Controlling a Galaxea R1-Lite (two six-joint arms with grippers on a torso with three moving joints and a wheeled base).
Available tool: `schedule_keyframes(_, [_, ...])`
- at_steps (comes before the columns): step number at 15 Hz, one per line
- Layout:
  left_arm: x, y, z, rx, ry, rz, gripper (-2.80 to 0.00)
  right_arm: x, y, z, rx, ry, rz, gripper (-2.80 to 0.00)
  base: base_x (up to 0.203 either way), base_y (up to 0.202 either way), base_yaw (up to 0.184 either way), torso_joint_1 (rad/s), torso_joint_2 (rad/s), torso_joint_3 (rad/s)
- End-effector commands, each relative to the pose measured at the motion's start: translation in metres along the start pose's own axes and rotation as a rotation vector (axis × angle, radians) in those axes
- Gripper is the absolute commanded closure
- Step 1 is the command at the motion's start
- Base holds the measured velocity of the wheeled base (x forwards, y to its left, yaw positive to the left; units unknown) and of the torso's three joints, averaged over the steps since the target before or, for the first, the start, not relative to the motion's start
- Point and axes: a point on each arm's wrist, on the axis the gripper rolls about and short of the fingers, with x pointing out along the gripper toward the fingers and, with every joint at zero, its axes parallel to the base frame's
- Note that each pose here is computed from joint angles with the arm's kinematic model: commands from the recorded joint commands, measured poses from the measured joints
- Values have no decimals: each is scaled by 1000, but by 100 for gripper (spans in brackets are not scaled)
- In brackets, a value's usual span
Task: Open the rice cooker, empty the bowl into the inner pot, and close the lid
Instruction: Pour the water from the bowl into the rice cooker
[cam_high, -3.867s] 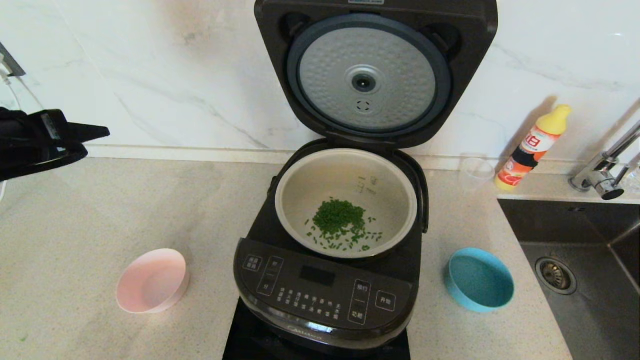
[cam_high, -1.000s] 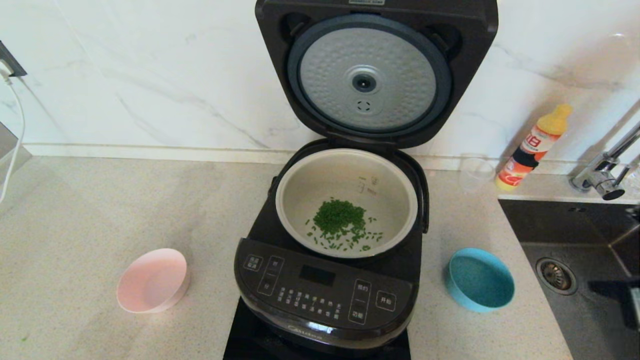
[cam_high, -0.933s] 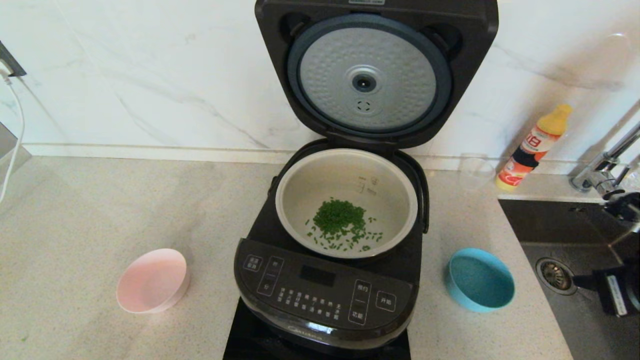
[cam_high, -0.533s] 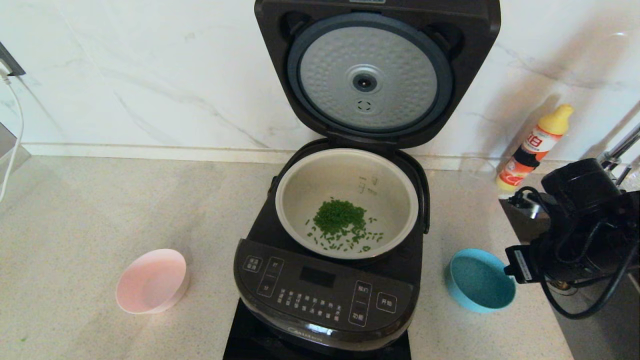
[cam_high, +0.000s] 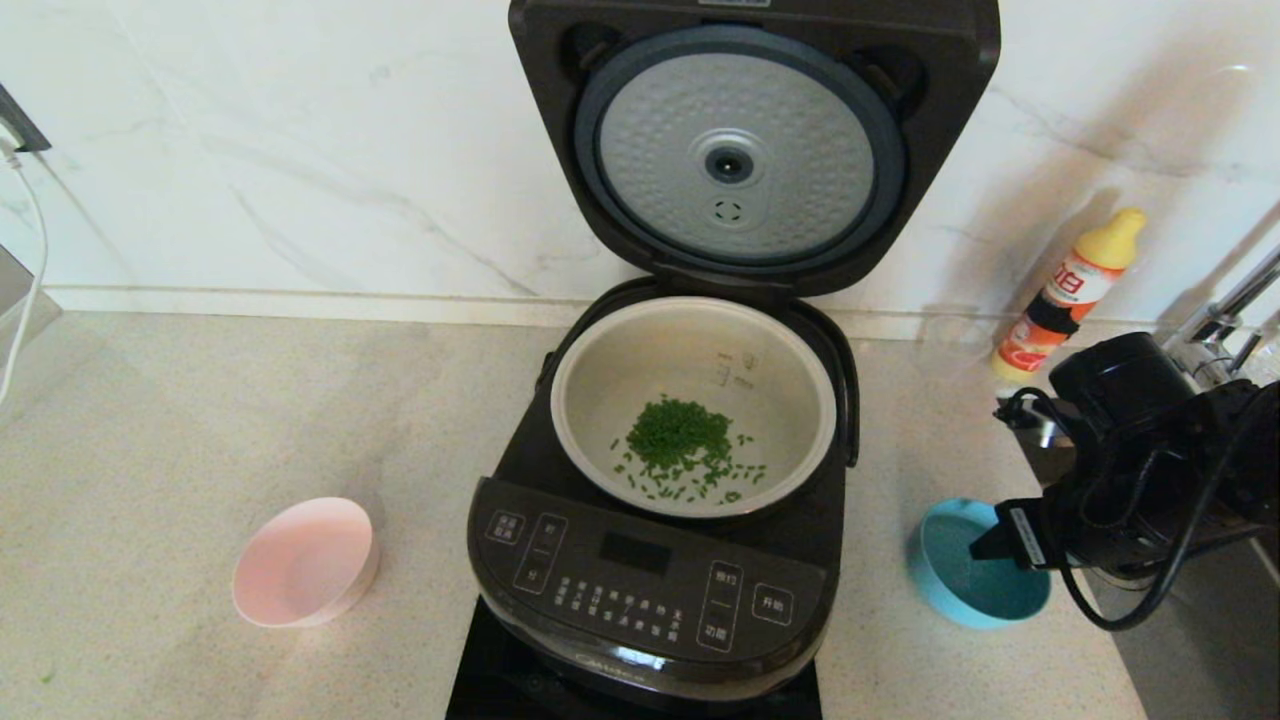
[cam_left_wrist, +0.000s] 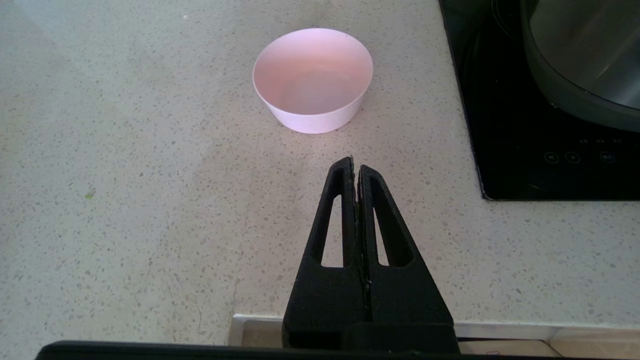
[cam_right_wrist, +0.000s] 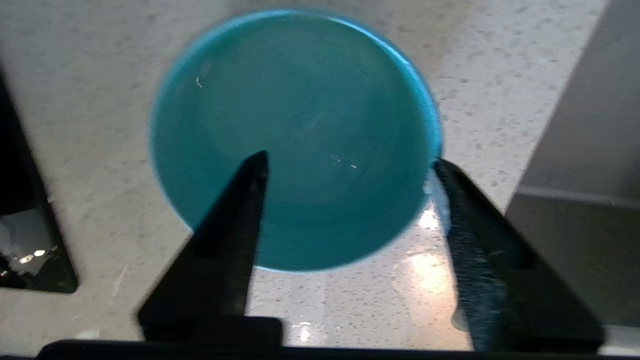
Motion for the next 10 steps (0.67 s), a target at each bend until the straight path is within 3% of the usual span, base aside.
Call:
schedule_keyframes(1, [0, 0, 0, 0, 1, 0, 0, 0, -2, 0, 6, 1, -8, -280, 0, 0, 0, 0, 0, 0])
schedule_keyframes(7, [0, 0, 0, 0, 1, 0, 0, -15, -4, 4, 16, -50, -1, -280, 0, 0, 0, 0, 0, 0])
schedule_keyframes(10, [0, 0, 0, 0, 1, 0, 0, -7, -17, 5, 54, -31, -31, -280, 0, 0, 0, 0, 0, 0])
